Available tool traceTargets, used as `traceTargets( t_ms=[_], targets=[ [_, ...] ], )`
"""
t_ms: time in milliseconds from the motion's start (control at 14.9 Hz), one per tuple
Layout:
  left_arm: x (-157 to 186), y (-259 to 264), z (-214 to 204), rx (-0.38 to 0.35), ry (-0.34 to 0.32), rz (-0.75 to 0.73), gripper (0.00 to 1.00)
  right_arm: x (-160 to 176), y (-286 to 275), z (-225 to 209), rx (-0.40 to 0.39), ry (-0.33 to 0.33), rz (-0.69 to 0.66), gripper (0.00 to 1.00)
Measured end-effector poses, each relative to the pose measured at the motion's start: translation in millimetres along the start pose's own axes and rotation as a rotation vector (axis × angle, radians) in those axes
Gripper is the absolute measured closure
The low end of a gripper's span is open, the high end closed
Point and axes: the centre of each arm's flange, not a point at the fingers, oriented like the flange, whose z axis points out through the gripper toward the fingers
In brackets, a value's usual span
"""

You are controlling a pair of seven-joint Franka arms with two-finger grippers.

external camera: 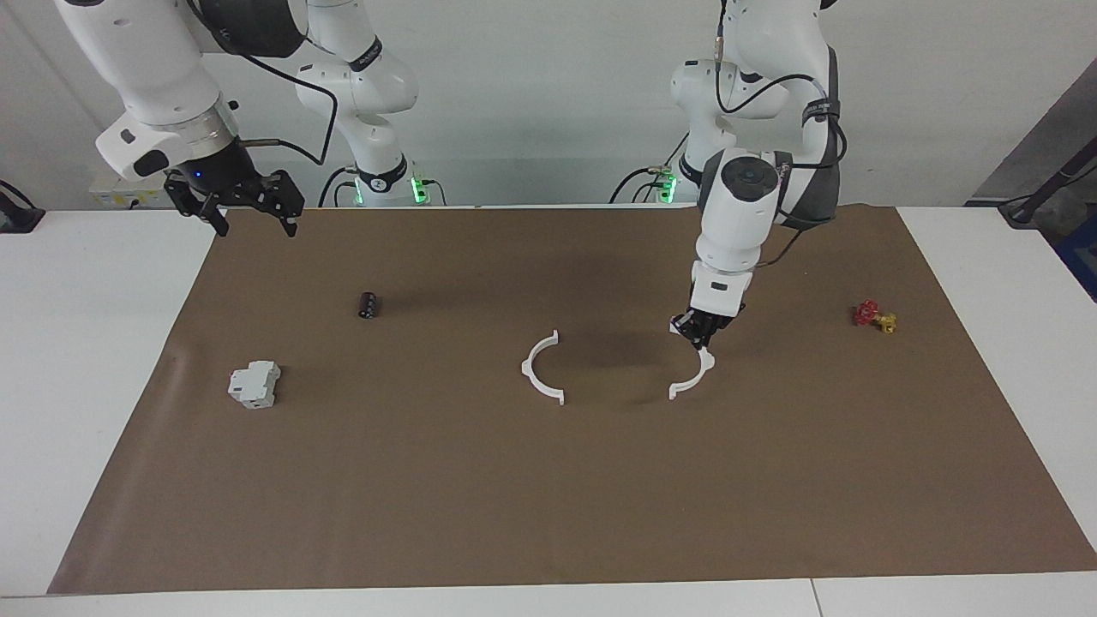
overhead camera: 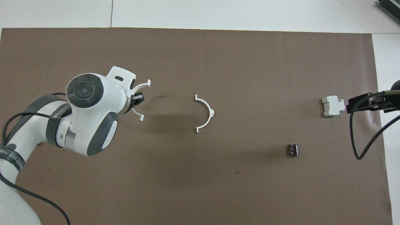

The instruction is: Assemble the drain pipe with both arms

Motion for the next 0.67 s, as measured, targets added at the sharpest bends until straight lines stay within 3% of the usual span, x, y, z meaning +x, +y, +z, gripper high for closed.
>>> traceTargets(
  t_ms=[268,470,671],
  targets=[
    [-38,52,25,-0.032,0.004,-0.028,0.93,0,0,0,0.000,0.000,0.000,0.00],
    [-59,80,59,-0.018,-0.021,-0.068,0.93,0,0,0,0.000,0.000,0.000,0.00],
    [-73,94,67,-0.008,-0.029,-0.130,0.93,0,0,0,0.000,0.000,0.000,0.00]
  ],
)
